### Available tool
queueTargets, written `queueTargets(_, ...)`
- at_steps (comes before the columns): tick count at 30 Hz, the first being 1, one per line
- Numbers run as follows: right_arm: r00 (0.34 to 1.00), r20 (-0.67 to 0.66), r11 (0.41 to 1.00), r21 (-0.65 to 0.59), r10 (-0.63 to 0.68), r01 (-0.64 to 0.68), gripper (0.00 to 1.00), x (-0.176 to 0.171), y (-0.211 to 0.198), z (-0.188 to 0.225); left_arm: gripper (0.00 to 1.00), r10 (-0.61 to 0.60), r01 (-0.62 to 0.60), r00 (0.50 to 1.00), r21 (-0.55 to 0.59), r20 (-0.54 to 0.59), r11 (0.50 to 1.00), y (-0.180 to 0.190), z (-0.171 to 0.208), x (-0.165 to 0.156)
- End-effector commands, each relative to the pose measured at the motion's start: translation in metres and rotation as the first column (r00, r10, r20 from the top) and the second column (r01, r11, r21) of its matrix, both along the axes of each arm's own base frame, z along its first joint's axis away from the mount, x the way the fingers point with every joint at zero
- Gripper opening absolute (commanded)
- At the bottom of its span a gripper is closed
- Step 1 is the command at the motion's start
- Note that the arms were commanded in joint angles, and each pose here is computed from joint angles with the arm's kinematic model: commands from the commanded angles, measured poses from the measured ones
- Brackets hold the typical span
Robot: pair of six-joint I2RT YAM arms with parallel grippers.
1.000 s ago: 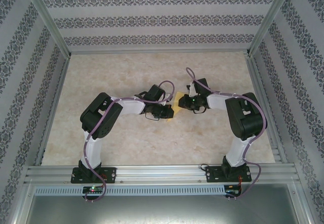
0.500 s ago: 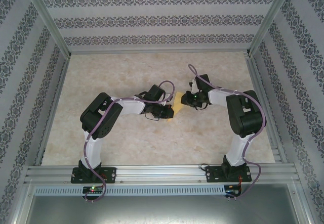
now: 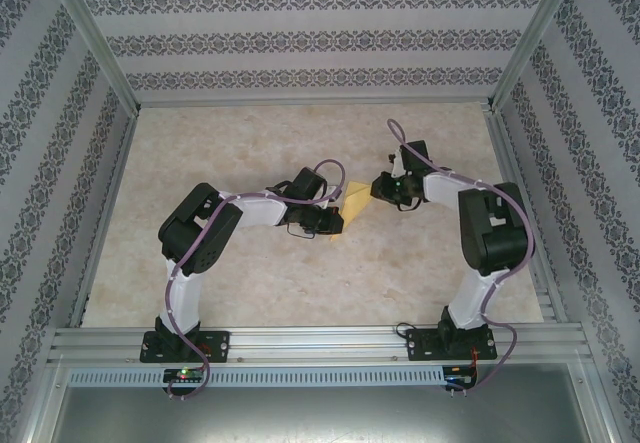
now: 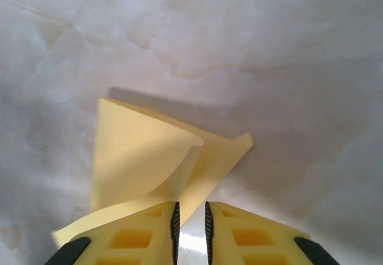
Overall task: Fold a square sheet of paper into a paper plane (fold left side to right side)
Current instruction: Fold the wing for the fifth time at the center of the table.
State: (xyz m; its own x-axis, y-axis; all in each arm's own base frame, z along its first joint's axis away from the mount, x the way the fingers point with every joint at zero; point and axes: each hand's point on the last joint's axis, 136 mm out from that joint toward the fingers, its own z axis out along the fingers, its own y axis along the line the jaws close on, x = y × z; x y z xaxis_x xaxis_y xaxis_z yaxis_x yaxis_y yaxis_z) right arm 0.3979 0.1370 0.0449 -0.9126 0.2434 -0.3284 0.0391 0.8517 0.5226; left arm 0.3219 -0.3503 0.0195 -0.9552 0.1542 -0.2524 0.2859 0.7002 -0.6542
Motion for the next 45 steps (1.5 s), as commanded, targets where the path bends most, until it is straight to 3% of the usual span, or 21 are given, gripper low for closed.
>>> queueTargets(1, 0.997, 0.070, 0.999, 0.039, 0.030, -0.033, 0.22, -0.009, 0.009, 0.036, 0.09, 0.005, 0.025, 0.990, 0.215, -0.143, 0.976, 0.033, -0.061, -0.039)
queueTargets(6, 0.996, 0.055, 0.992, 0.109, 0.064, -0.069, 0.22, -0.023, 0.033, 0.038, 0.09, 0.003, 0.027, 0.990, 0.214, -0.139, 0.976, 0.032, -0.060, -0.039)
queueTargets(13, 0.995, 0.027, 0.987, 0.121, 0.099, -0.101, 0.22, -0.009, 0.060, 0.016, 0.09, 0.003, 0.028, 0.990, 0.219, -0.141, 0.975, 0.033, -0.060, -0.039)
queueTargets(25, 0.997, -0.059, 0.999, -0.009, 0.051, -0.052, 0.22, 0.006, 0.030, -0.028, 0.09, 0.003, 0.030, 0.989, 0.225, -0.147, 0.974, 0.035, -0.063, -0.041)
queueTargets(45, 0.996, -0.089, 0.998, -0.062, -0.010, 0.005, 0.22, 0.020, -0.007, -0.036, 0.09, 0.004, 0.034, 0.987, 0.233, -0.161, 0.972, 0.036, -0.068, -0.044)
